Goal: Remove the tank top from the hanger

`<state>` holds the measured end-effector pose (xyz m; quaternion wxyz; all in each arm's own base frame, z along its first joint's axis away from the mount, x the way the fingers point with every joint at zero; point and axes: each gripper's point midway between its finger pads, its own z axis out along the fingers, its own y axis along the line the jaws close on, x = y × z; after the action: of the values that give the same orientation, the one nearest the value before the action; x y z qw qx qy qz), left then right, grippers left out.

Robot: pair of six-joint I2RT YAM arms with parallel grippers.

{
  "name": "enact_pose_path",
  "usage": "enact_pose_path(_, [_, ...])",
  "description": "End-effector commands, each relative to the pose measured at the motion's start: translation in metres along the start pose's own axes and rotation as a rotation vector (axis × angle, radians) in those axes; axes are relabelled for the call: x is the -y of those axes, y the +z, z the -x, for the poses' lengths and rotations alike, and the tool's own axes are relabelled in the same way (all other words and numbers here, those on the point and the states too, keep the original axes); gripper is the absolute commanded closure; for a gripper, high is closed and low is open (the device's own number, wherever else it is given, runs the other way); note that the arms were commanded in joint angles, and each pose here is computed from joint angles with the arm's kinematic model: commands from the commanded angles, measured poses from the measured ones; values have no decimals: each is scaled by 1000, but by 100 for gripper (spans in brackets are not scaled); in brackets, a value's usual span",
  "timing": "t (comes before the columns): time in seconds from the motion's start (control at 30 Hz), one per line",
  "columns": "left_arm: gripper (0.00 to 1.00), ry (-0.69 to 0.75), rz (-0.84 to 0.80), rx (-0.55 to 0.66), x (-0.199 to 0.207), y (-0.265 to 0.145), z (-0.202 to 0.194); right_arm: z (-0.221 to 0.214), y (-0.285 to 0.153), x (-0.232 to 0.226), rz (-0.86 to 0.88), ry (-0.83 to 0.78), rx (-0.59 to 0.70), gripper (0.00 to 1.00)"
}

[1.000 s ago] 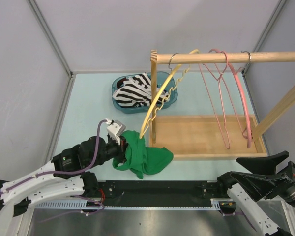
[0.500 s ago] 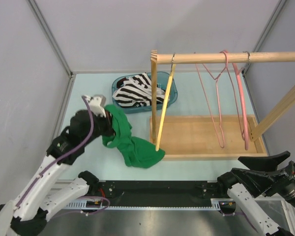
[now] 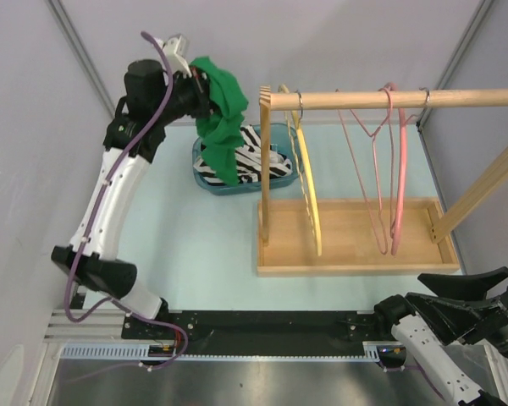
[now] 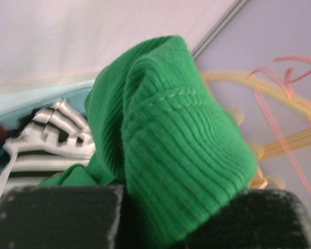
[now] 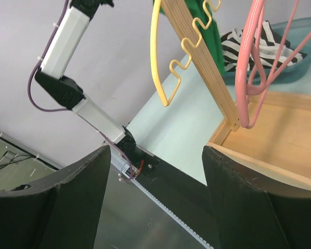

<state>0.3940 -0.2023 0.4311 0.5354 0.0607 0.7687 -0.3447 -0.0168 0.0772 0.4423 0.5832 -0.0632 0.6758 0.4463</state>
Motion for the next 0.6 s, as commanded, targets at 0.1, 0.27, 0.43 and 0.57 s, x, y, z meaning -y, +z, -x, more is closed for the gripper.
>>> enact_pose_path(0.1, [100,-19,-221,45,42,33,48,-6,5,15,-45,-15,-14,24])
enact_pose_path(0.27, [100,-26,-249,31,25,72,32,-12,9,24,-67,-8,-30,24])
enact_pose_path(0.43, [100,-57,-230,-39,-9,123,-3,-34,8,40,-109,69,-55,25])
enact_pose_path(0.57, [100,-57,-197,-73,-33,153,-23,-54,-1,54,-147,125,-60,26])
